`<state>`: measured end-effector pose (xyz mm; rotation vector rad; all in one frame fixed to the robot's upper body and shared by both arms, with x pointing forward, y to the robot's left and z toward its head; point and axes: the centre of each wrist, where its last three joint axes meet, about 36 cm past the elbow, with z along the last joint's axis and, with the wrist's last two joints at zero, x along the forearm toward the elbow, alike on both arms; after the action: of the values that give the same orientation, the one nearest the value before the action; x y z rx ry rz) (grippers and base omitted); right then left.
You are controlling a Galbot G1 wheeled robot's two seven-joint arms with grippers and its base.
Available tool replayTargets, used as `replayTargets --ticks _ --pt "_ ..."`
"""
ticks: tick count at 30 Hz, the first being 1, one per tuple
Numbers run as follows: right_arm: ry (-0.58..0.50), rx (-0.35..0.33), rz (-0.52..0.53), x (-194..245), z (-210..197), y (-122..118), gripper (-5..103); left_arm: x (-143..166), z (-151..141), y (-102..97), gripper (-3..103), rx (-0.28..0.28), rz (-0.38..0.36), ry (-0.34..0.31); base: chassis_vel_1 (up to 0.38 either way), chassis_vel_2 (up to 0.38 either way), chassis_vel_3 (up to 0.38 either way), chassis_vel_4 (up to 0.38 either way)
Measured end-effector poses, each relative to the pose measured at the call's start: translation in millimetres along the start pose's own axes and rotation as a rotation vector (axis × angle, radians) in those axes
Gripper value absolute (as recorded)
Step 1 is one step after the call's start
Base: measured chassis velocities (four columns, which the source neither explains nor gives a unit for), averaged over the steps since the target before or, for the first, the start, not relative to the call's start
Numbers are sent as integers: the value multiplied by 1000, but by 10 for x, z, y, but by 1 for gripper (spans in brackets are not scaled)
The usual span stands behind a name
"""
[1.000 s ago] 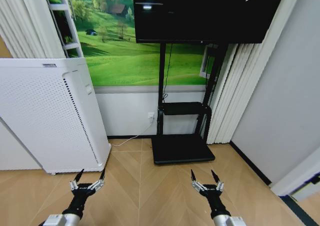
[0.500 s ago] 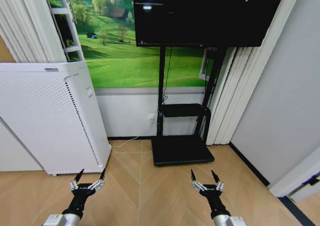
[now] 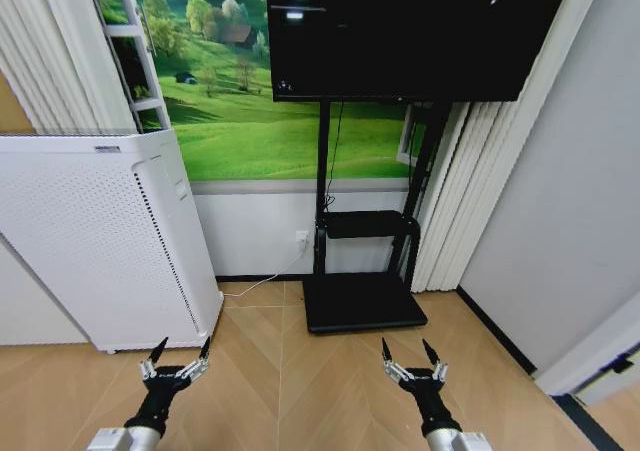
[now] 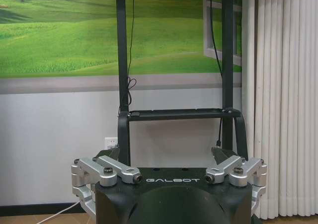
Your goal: Pick up the trash bin and place the garbage on the floor into it.
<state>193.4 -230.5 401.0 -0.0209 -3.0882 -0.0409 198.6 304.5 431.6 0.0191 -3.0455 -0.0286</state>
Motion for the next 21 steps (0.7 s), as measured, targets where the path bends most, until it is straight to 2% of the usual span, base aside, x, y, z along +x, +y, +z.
replayTargets --ticks 21 --pt "0 0 0 0 0 0 100 0 0 0 100 0 0 0 0 0 0 0"
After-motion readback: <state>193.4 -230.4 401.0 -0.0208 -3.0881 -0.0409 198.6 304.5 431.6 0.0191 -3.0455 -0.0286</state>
